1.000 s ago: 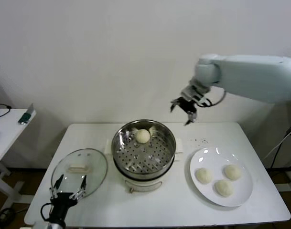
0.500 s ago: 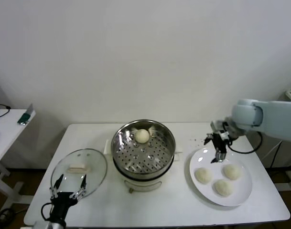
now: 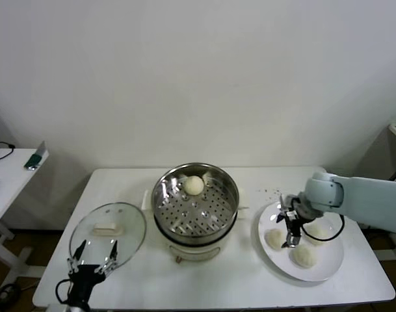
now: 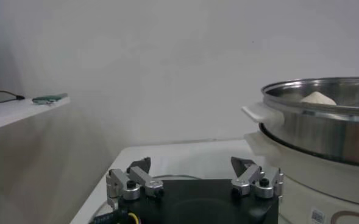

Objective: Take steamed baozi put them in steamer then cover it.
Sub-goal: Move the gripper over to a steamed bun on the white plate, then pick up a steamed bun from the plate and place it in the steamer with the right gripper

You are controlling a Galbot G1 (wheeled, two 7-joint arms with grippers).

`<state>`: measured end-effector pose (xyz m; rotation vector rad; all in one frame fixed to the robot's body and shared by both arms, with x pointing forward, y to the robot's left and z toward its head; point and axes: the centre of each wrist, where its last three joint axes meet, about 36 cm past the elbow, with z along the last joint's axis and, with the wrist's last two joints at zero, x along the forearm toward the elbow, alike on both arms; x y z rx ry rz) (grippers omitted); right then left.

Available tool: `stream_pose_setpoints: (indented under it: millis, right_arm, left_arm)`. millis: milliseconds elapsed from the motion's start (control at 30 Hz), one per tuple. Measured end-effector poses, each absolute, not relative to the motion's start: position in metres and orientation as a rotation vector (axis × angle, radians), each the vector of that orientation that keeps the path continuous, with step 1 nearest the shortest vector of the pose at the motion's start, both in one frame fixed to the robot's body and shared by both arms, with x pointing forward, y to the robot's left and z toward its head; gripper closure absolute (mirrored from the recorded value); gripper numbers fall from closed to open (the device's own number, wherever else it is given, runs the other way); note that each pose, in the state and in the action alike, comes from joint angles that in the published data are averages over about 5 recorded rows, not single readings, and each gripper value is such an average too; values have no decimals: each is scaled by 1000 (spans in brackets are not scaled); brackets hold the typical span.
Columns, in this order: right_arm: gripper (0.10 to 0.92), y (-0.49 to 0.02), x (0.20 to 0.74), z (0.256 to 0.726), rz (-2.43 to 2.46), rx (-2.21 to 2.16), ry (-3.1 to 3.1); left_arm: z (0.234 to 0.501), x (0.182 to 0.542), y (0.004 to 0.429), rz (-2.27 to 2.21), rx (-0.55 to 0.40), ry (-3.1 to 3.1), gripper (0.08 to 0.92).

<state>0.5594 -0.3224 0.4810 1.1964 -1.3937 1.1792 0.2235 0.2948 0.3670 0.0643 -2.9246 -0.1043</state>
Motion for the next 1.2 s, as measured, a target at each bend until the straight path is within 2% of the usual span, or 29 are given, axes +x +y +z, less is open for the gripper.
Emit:
stream_pose_setpoints:
  millis: [367,567,833,1033,1200]
  right_arm:
    - [205,-322,561,461,1171,1163,-1402]
    - [302,-321,563,460,1162,1161,-1409]
    - [355,-324,565,463,1150,1164,-1414]
    - [360,-324,569,484,1153,1193,-1416]
    - [361,-319,585,533,1207,1224,-1409]
  left_arm:
    - [366,222,295,-107,65,-2923,177]
    - [366,223,295,-108,65,-2923,177]
    - [366,222,294,-110,64,-2924,177]
    - [368,223,294,-110,63,-2928,177]
    - [370,223,294,-116,61,-2930,177]
